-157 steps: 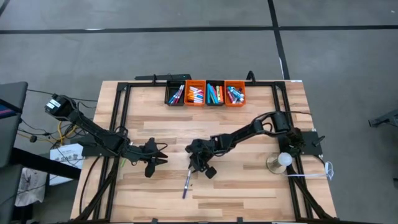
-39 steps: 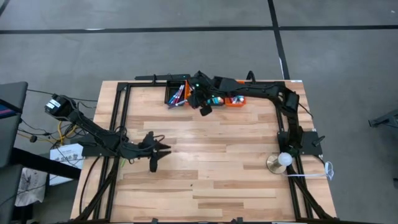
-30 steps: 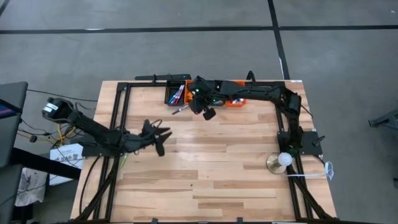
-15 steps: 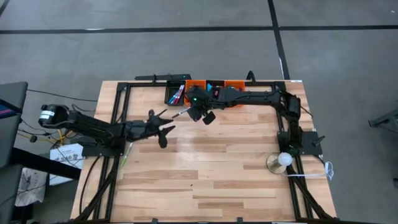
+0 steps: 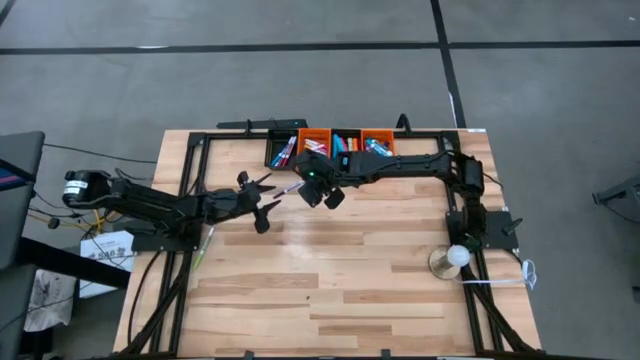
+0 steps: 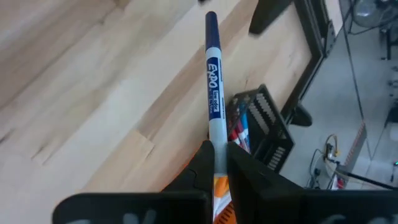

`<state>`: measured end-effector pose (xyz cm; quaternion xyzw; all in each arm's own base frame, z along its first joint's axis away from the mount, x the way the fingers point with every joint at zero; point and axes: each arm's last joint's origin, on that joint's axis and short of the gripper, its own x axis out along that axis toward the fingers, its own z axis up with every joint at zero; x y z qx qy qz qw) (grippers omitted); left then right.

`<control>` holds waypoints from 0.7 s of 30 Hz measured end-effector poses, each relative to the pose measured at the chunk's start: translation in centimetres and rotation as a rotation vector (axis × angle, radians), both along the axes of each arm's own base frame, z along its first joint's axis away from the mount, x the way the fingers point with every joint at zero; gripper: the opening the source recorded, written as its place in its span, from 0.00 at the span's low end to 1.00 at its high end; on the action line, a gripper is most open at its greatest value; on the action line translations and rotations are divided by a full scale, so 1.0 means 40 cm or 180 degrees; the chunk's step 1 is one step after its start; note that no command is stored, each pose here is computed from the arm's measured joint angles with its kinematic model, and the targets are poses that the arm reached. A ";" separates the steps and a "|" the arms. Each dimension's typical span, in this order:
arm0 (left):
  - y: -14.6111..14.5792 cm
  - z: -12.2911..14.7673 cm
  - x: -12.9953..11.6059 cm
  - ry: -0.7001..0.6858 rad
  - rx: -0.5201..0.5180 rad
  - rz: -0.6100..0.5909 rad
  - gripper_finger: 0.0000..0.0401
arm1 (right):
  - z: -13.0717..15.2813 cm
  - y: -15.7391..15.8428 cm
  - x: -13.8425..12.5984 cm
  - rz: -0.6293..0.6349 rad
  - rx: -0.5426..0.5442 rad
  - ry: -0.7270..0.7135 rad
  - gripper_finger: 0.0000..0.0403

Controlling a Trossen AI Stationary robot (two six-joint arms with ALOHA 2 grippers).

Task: Pick & Place Markers
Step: Put the blue and white marker pen into the left black bin

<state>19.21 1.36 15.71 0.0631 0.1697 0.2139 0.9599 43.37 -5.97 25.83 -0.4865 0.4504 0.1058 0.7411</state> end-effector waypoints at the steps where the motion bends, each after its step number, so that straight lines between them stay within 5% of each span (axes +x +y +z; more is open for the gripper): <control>1: 0.001 -0.002 0.001 0.0016 -0.0001 0.0007 0.52 | 0.001 0.006 0.002 0.0023 -0.0007 -0.0013 0.04; 21: 0.000 -0.021 0.008 0.0143 -0.0056 -0.0117 0.41 | 0.014 0.051 0.021 0.0180 -0.0148 -0.0237 0.04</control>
